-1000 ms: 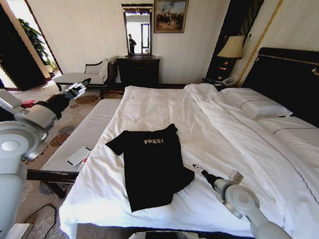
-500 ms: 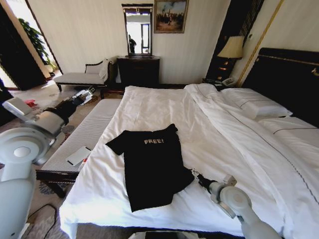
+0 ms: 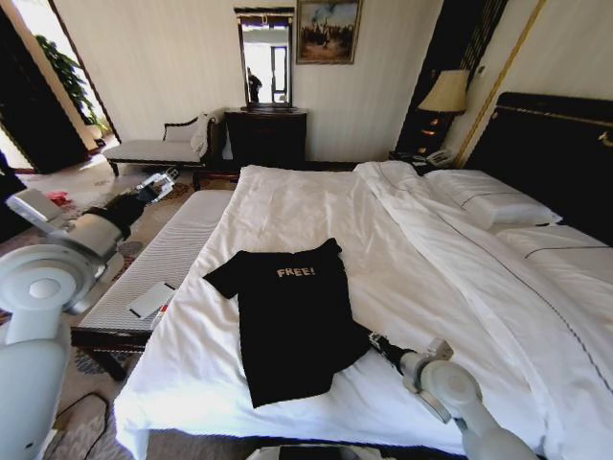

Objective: Fold the clothes on the bed.

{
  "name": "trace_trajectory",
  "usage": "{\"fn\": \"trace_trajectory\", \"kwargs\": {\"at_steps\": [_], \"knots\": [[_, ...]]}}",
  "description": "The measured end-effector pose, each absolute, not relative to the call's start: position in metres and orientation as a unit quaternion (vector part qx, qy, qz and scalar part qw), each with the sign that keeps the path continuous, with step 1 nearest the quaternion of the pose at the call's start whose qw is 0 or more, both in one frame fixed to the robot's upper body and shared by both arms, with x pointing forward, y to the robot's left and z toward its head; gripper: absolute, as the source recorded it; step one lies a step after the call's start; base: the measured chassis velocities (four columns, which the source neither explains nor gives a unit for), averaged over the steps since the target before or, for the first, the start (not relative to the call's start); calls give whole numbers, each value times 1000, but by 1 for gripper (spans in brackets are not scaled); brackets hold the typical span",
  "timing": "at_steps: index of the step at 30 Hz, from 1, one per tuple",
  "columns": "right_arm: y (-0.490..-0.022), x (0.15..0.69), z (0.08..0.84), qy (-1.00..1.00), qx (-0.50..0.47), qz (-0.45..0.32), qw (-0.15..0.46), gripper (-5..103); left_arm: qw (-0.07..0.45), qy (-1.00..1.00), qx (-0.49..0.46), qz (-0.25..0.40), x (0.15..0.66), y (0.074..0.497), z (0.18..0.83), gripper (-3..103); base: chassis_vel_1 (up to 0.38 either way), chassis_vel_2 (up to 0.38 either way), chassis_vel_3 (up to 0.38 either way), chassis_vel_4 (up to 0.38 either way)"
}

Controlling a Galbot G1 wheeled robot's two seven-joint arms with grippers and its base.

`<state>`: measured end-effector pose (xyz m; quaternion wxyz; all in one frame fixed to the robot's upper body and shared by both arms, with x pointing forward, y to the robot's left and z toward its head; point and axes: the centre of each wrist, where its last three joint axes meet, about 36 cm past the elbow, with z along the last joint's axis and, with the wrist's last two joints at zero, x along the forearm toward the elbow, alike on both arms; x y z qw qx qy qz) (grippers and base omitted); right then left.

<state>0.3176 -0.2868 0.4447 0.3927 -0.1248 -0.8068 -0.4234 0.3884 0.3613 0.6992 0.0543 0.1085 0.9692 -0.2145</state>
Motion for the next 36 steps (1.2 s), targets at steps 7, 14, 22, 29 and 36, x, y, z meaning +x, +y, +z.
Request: {"fn": "trace_trajectory", "kwargs": {"at_steps": [7, 14, 22, 29, 36], "knots": [[-282, 308, 448, -809, -123, -421, 393, 6, 55, 971, 97, -212, 388, 365, 696, 100, 0, 0, 0, 0], [-279, 295, 455, -812, -125, -431, 373, 0, 59, 971, 94, -210, 388, 364, 696, 100, 0, 0, 0, 0], [-280, 258, 459, -813, -177, -425, 356, 0, 64, 972, 83, -210, 383, 367, 694, 100, 0, 0, 0, 0], [-289, 249, 458, -816, -218, -411, 343, 0, 66, 971, 83, -213, 380, 364, 690, 100, 0, 0, 0, 0], [-290, 245, 458, -816, -234, -399, 346, 0, 66, 973, 81, -208, 381, 364, 691, 100, 0, 0, 0, 0]]}}
